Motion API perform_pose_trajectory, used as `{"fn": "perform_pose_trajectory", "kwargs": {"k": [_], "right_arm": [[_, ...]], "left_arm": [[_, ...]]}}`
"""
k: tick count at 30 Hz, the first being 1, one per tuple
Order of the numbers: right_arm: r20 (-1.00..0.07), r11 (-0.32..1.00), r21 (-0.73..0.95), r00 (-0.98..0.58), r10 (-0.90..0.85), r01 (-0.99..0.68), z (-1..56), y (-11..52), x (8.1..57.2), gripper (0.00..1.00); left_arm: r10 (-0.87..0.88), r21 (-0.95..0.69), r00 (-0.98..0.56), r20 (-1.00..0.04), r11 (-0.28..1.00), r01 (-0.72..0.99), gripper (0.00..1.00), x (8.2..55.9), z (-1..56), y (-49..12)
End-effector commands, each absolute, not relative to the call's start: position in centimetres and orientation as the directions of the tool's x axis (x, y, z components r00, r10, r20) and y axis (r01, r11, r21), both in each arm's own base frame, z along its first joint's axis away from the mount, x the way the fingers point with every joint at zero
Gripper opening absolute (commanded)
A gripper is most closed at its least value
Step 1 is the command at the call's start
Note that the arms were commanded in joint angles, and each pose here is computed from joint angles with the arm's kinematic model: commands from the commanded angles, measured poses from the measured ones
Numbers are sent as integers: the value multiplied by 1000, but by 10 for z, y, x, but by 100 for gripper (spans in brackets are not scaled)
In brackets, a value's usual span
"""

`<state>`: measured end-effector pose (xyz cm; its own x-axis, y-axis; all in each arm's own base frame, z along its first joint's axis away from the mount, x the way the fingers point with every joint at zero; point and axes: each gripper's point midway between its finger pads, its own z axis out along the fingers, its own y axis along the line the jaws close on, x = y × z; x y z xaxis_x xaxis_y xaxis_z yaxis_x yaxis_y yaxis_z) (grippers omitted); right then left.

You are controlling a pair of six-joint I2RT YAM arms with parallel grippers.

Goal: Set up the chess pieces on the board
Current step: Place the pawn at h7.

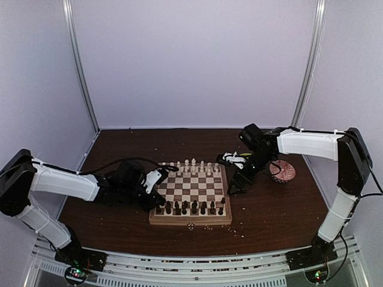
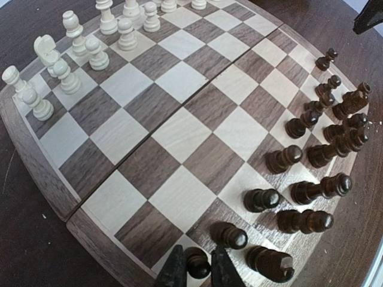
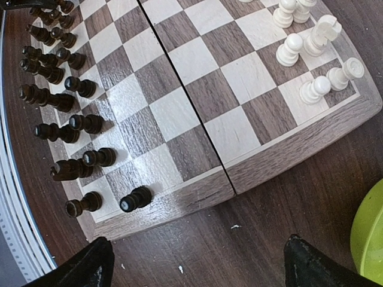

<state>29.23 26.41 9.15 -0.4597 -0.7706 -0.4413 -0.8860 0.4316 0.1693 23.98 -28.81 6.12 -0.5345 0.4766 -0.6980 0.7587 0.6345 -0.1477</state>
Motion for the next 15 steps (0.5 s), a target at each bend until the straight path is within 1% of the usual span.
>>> {"fn": "perform_pose_trajectory", "kwargs": {"k": [1,8,15], "right_arm": [[-433,450,155,-470,-770,-880,92,262,298,99],[-426,451,153,-471,-772,-879,90,261,298,100],[-424,449,162,-472,-773,-879,89,262,297,99]], "left_arm": [[474,-140,-516,-713,624,769,18,245,67,-298],[468,-134,-508,-723,626,768,14,243,76,-294],[473,-124,-511,-718,635,762,13,240,76,-288]]}}
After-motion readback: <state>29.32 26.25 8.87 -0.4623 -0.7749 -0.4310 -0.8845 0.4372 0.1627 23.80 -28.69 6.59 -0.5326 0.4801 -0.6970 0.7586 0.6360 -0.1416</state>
